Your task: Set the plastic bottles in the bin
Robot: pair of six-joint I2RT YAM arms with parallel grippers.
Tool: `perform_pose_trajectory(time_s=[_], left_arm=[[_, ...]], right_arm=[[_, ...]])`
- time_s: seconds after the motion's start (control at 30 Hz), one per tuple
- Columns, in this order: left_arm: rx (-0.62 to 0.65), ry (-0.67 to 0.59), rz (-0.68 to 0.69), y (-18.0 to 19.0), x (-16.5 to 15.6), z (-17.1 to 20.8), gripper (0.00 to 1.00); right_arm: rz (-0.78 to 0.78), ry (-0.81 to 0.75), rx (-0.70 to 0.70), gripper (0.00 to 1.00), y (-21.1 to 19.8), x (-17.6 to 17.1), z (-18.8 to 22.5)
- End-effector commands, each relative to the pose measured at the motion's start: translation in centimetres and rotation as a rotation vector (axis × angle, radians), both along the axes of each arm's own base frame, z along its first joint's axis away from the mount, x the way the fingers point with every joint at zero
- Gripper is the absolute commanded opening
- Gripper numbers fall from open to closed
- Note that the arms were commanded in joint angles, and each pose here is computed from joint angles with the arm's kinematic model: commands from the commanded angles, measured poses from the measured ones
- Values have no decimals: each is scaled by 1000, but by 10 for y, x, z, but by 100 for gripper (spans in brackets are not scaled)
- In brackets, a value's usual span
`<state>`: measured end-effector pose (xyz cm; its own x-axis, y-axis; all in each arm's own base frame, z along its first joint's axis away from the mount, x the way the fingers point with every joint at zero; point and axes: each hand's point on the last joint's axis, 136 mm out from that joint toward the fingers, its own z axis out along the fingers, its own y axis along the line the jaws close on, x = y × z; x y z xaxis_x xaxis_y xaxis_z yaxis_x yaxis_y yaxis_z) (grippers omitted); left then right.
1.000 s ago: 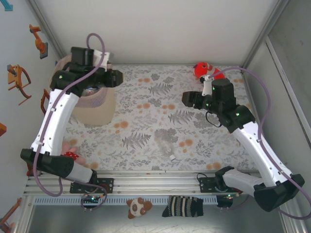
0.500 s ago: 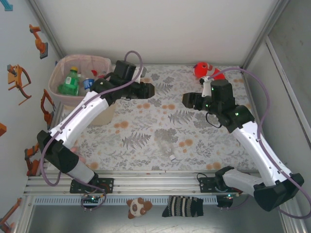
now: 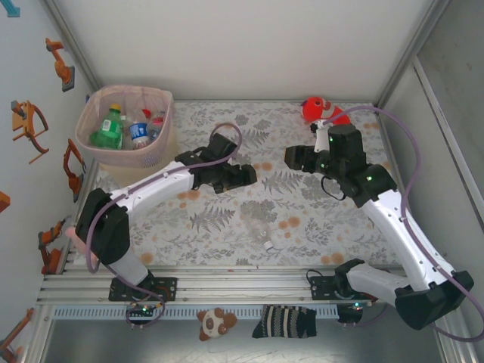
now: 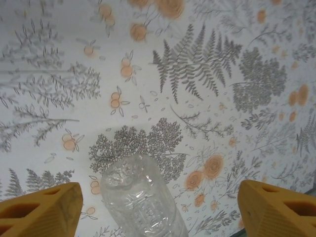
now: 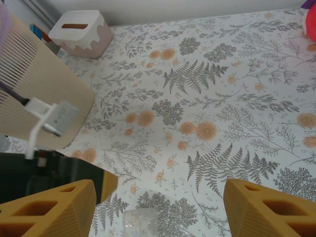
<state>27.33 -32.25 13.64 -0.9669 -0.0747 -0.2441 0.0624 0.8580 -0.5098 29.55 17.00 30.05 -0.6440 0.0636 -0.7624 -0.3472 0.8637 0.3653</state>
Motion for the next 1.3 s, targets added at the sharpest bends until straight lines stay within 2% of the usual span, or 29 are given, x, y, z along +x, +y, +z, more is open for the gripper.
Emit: perform_pose_trajectory(time_s=[0.0,0.1,0.33,0.57,0.93,1.27], left_arm=[[-33,103,66,-10,-10,-19,86],[-39,199,77,-18,-21,-43,87],[-14,335,123,-29,-38,-80,87],[22,406,164,-28,-45,-96,88],[27,426,159,-33,-49,-102,74],[16,390,150,-33,-44,-94,60]], right_arm=[[-3,-13,-20,68,-6,-6,-1],[-3,-14,-16,68,-7,-9,-1],[-9,-21,-12,68,-11,-17,0],[-14,-29,-18,68,-16,-22,0],[-21,-37,-28,68,-19,-24,0],[-34,-48,-35,68,-23,-27,3]])
